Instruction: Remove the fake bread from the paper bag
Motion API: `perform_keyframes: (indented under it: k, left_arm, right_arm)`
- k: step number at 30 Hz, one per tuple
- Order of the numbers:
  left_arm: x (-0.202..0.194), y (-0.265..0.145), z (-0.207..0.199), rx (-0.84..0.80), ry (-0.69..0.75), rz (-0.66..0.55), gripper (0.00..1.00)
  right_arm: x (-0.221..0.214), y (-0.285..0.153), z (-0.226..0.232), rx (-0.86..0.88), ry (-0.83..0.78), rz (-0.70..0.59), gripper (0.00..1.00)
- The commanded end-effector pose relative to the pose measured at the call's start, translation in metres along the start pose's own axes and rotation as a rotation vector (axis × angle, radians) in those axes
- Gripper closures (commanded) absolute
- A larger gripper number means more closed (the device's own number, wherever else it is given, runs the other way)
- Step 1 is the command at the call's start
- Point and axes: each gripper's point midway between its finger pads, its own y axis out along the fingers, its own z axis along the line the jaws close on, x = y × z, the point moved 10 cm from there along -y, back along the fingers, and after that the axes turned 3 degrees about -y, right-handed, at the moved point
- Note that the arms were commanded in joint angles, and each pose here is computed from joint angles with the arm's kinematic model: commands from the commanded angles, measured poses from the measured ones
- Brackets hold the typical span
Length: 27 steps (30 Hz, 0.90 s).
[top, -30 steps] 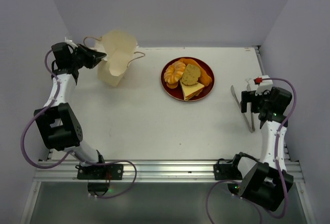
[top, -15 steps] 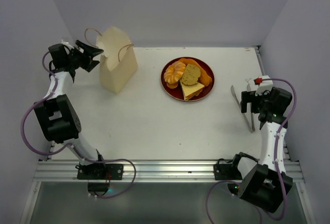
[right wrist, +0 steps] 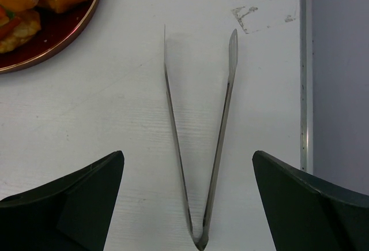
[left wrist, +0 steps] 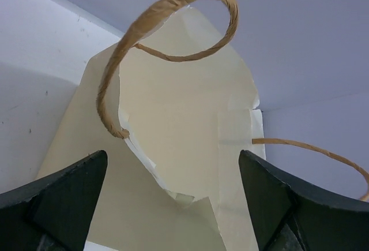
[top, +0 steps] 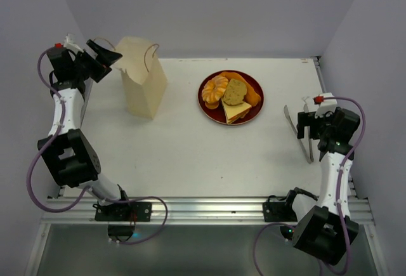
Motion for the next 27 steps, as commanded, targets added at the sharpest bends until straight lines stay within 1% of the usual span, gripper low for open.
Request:
perform_keyframes:
  k: [1, 2, 4, 7, 10, 13, 14, 16, 17, 19, 22, 24, 25, 27]
  left_arm:
    - [0.013, -0.021, -0.028, -0.045, 0.114, -0.046, 0.00]
    - [0.013, -0.023, -0.028, -0.031, 0.127, -0.045, 0.01]
    - [0.015, -0.031, -0.035, -0.001, 0.155, -0.079, 0.00]
    - [0.014, -0.045, -0.035, 0.095, 0.207, -0.133, 0.01]
    - [0.007, -0.061, -0.042, 0.115, 0.267, -0.173, 0.01]
    - [0.000, -0.085, -0.052, 0.140, 0.338, -0.262, 0.01]
    - [-0.012, -0.098, -0.054, 0.136, 0.356, -0.289, 0.00]
    - [-0.020, -0.110, -0.057, 0.112, 0.393, -0.351, 0.00]
    - [-0.037, -0.121, -0.055, 0.102, 0.406, -0.368, 0.00]
    - [-0.049, -0.131, -0.054, 0.065, 0.436, -0.407, 0.00]
    - [-0.092, -0.148, -0.034, 0.050, 0.447, -0.421, 0.00]
    - [-0.105, -0.152, -0.029, 0.015, 0.462, -0.436, 0.00]
    - [-0.118, -0.153, -0.022, -0.006, 0.471, -0.426, 0.00]
    - [-0.128, -0.154, -0.018, -0.024, 0.485, -0.405, 0.00]
  right_arm:
    - [0.009, -0.007, -0.005, -0.056, -0.001, -0.035, 0.01]
    - [0.009, -0.007, -0.005, -0.062, -0.001, -0.037, 0.01]
    - [0.011, -0.009, -0.006, -0.079, -0.001, -0.041, 0.01]
    - [0.013, -0.011, -0.006, -0.087, 0.012, -0.045, 0.01]
    - [0.017, -0.014, -0.006, -0.096, 0.026, -0.048, 0.01]
    - [0.024, -0.021, -0.008, -0.116, 0.030, -0.048, 0.01]
    - [0.024, -0.023, -0.007, -0.120, 0.033, -0.042, 0.01]
    - [0.031, -0.031, -0.008, -0.143, 0.041, -0.060, 0.01]
    - [0.031, -0.033, -0.007, -0.148, 0.049, -0.054, 0.01]
    - [0.036, -0.041, -0.006, -0.162, 0.057, -0.073, 0.01]
    - [0.039, -0.052, -0.004, -0.206, 0.089, -0.088, 0.01]
    - [0.040, -0.058, -0.003, -0.221, 0.090, -0.095, 0.01]
    - [0.039, -0.060, -0.002, -0.226, 0.090, -0.099, 0.01]
    - [0.040, -0.066, 0.000, -0.241, 0.087, -0.121, 0.01]
